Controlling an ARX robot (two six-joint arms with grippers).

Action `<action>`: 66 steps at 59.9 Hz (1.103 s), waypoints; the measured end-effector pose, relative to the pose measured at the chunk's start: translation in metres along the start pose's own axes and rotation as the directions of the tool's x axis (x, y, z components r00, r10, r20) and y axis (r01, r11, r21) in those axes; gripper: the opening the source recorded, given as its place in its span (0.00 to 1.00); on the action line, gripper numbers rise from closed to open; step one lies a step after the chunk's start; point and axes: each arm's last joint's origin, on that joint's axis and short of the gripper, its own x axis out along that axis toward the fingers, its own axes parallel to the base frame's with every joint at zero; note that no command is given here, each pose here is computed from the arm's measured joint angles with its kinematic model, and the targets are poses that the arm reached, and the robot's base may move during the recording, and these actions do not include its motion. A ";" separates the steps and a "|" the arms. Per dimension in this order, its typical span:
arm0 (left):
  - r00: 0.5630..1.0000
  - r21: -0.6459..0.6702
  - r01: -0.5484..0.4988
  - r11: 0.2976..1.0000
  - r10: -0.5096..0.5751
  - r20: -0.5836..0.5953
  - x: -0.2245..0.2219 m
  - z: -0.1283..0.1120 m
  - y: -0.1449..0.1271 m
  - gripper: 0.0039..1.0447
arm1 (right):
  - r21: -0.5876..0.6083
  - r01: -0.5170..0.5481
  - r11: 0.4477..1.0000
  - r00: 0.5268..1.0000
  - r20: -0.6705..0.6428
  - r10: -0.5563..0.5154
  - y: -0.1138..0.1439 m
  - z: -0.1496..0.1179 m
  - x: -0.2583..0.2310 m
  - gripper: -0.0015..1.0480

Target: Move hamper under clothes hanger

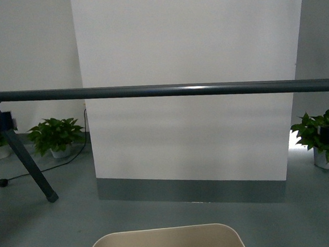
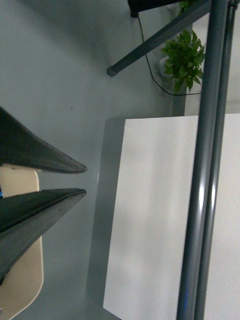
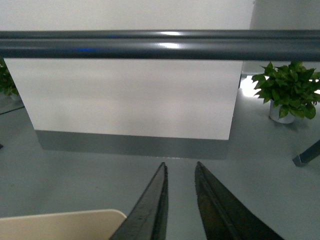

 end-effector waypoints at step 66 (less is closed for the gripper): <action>1.000 0.001 0.000 1.000 0.000 -0.010 -0.141 -0.063 0.001 0.03 | -0.003 0.001 1.000 1.000 -0.020 -0.001 -0.017 -0.051 -0.149 0.02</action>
